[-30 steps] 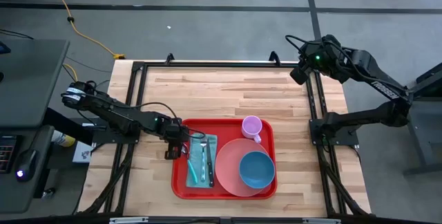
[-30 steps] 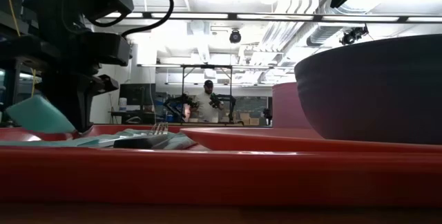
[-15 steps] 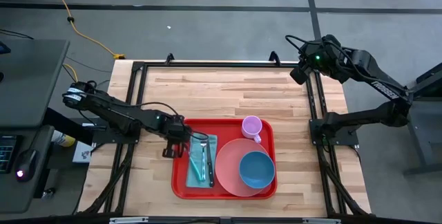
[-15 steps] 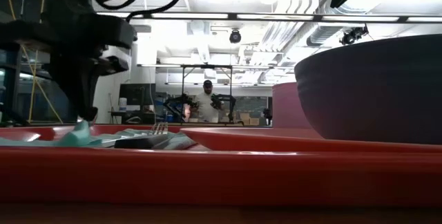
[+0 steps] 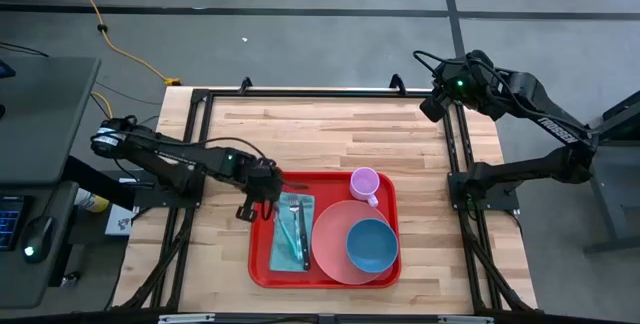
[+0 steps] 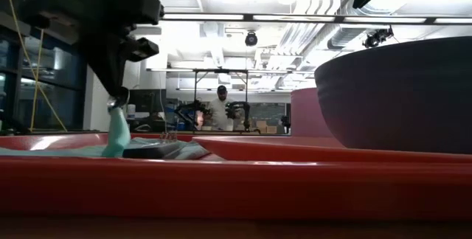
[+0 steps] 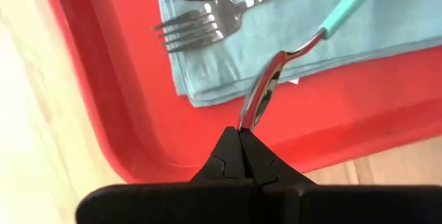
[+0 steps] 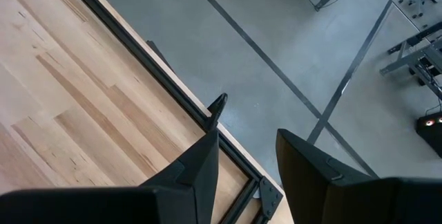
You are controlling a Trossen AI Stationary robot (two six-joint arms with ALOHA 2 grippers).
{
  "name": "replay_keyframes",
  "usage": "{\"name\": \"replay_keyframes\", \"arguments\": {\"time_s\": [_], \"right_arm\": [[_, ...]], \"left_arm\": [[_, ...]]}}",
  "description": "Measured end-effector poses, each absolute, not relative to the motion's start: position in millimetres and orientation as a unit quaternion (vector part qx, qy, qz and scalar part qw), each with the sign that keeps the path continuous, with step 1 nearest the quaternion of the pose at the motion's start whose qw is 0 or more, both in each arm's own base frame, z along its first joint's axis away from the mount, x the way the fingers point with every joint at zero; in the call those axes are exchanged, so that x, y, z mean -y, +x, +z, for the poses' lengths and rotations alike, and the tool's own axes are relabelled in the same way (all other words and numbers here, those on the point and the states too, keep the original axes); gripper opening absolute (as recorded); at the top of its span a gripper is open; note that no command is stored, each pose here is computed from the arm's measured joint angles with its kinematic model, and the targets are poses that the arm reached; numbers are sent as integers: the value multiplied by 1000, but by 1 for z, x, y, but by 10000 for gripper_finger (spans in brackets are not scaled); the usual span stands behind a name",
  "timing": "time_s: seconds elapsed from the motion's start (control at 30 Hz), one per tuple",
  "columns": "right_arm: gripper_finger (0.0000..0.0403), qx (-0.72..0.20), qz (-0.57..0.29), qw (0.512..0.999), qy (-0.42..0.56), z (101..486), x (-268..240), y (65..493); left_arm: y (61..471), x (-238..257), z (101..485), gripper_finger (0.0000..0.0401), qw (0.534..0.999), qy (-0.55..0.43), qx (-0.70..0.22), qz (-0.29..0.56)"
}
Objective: Set up tray
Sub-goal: Put the blue spoon on the blue napkin to the left side of the blue fork on the red serving tray
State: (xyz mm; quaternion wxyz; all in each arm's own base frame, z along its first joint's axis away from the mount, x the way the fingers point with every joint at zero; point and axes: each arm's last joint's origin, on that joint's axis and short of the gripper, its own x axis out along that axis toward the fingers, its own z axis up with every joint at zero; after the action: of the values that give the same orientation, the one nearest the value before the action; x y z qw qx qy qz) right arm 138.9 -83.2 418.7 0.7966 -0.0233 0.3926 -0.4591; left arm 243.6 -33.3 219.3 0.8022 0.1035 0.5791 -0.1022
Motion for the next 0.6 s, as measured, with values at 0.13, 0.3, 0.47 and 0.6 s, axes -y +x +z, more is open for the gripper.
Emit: {"name": "replay_keyframes", "arguments": {"time_s": [0.13, 0.3, 0.47, 0.6], "right_arm": [[124, -393, -459, 796, -23, 419, 83, 139], [124, -392, -459, 797, -23, 419, 83, 139], [124, -392, -460, 797, -22, 419, 83, 139], [124, -391, -462, 796, -21, 419, 83, 139]], "left_arm": [[245, 20, 216, 7, 793, 81, -587, -139], [246, 17, 203, 7, 757, 74, -614, -210], [251, 19, 190, 7, 737, 77, -622, -253], [262, 19, 192, 7, 732, 97, -618, -269]]}}
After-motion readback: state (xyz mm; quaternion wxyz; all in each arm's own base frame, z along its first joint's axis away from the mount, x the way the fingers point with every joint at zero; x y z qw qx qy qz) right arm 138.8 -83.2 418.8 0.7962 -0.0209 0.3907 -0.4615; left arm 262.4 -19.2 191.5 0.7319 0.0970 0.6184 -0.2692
